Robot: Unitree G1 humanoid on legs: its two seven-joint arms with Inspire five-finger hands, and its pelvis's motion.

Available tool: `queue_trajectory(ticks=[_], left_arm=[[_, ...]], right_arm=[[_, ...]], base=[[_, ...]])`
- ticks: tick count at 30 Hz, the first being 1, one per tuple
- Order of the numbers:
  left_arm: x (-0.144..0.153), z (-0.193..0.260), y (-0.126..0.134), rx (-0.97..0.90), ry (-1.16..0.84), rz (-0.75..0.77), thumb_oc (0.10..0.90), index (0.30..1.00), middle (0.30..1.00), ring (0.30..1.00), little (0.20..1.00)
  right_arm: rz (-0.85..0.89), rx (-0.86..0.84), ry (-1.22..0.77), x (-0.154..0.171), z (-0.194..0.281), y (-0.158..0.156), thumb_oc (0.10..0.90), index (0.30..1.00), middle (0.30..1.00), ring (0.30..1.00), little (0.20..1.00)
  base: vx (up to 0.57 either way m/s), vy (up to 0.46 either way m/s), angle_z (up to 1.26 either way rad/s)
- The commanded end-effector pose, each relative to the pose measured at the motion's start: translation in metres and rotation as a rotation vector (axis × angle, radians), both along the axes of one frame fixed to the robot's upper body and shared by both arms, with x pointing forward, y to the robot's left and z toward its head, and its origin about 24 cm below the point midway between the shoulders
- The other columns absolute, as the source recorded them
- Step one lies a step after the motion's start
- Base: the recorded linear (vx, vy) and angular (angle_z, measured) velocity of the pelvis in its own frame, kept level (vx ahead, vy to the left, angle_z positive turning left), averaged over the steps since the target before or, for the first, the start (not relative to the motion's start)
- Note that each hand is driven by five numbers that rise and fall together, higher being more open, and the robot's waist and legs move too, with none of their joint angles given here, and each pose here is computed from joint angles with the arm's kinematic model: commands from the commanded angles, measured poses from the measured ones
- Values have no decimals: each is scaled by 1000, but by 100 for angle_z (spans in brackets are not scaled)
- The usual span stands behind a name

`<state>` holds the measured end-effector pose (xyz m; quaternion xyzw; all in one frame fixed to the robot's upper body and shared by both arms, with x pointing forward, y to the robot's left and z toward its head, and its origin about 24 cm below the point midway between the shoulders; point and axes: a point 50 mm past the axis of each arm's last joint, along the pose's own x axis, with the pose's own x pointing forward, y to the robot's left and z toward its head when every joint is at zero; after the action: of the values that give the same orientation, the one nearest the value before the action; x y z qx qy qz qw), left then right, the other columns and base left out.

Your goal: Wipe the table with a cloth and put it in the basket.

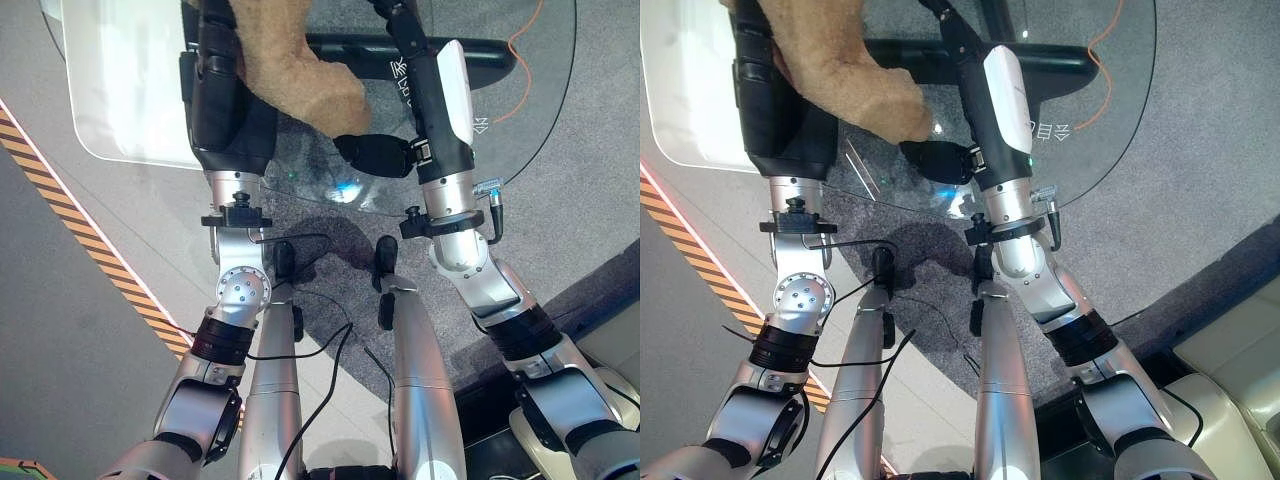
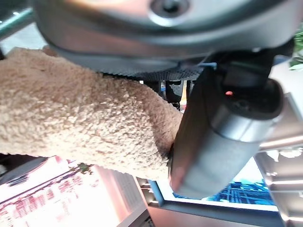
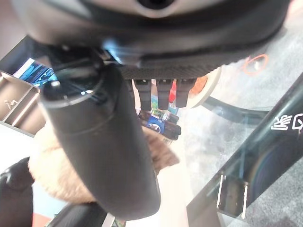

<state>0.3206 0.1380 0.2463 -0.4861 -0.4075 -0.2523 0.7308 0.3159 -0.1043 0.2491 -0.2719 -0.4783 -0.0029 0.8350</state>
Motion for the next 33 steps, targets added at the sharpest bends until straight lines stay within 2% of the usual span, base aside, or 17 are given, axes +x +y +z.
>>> queue_trajectory(ticks=[1, 17, 21, 33], left_arm=[[-39, 58, 13, -86, -374, 71, 100, 300, 300, 300, 200], [-44, 60, 27, -124, -385, 188, 100, 300, 300, 300, 200], [-43, 58, 33, -123, -377, 228, 100, 300, 300, 300, 200], [-37, 46, 64, -150, -287, 414, 100, 300, 300, 300, 200]], right_arm=[[57, 116, -249, -26, 39, 2, 800, 900, 900, 900, 900], [-35, 172, -221, -17, 31, -8, 800, 900, 900, 900, 900], [-108, 240, -198, -10, 22, -18, 800, 900, 900, 900, 900], [-424, 486, -111, 10, -10, -83, 800, 900, 900, 900, 900]], base=[[0, 0, 0], [0, 0, 0], [0, 0, 0], [0, 0, 0]])
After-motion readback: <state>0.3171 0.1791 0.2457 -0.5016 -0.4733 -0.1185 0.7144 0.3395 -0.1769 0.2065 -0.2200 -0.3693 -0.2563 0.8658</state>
